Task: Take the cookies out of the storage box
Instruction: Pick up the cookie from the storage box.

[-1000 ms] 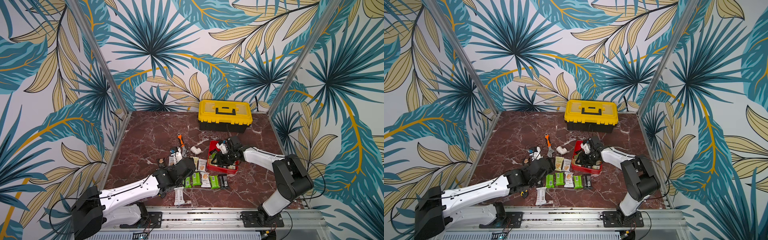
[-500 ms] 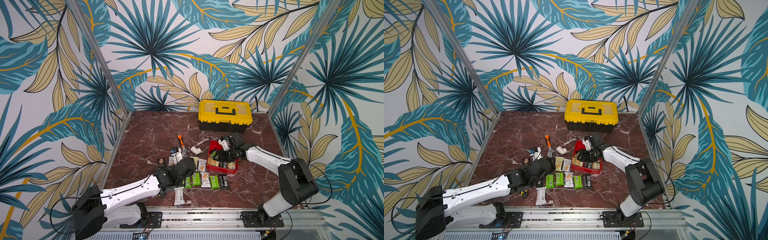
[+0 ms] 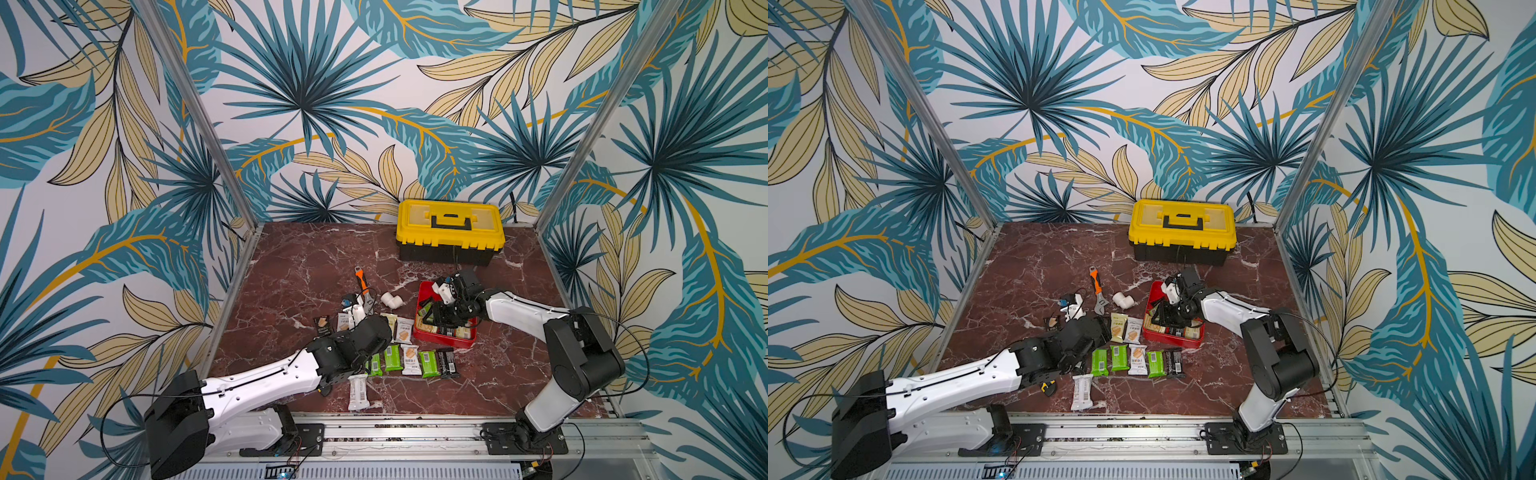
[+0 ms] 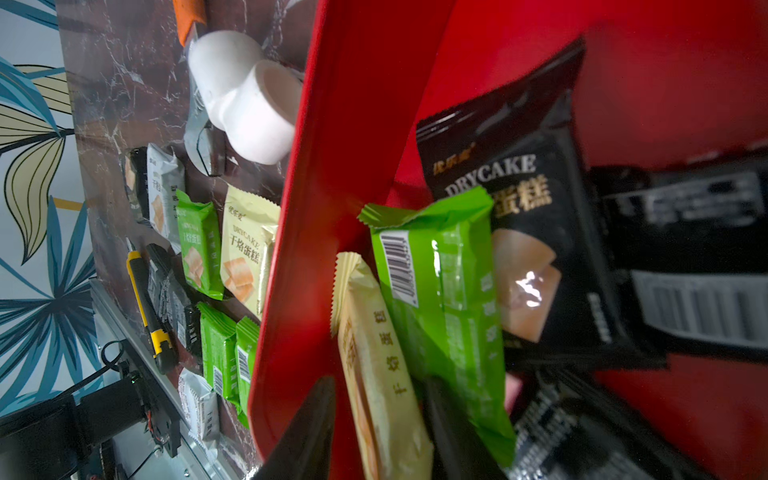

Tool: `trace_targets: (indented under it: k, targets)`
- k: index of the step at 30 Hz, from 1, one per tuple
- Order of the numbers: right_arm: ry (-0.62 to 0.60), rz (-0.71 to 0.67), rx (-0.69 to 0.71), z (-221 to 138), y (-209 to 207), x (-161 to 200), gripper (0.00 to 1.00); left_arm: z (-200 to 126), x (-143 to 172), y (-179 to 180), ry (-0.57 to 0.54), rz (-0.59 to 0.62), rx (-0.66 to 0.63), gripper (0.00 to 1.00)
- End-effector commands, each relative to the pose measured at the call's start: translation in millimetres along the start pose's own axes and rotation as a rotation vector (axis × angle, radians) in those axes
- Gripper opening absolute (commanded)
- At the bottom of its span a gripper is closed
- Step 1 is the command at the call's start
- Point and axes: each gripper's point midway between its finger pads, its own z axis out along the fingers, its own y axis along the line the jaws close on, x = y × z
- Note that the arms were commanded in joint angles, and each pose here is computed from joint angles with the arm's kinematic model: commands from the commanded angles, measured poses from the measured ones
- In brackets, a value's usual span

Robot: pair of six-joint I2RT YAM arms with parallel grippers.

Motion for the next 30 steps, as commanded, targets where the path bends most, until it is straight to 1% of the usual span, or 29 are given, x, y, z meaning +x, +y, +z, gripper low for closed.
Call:
trace_targets:
  k: [1,9,15,24,28,30]
  targets:
    - [0.004,-0.016,-0.018,6.3,4.0,-4.0,0.39,-2.5,-8.8,-10.6,-0.014,-0.012,0.018,0.6]
    - [0.004,-0.011,-0.008,10.7,1.4,-6.2,0.29,-2.8,-9.2,-10.6,-0.016,-0.015,0.018,0.6]
    - [-0.017,-0.014,-0.002,0.7,4.5,-7.6,0.24,-3.4,-11.0,-10.6,-0.021,-0.018,0.019,0.6]
    - [-0.076,0.009,-0.005,-29.7,10.8,-7.8,0.2,-4.0,-11.6,-9.8,-0.024,-0.021,0.02,0.6]
    - [-0.108,0.043,0.007,-46.7,6.0,-1.2,0.18,-4.2,-12.0,-8.3,-0.026,-0.023,0.018,0.6]
    - [-0.149,0.081,0.02,-59.9,-0.1,1.0,0.17,-4.2,-12.4,-7.2,-0.028,-0.024,0.015,0.6]
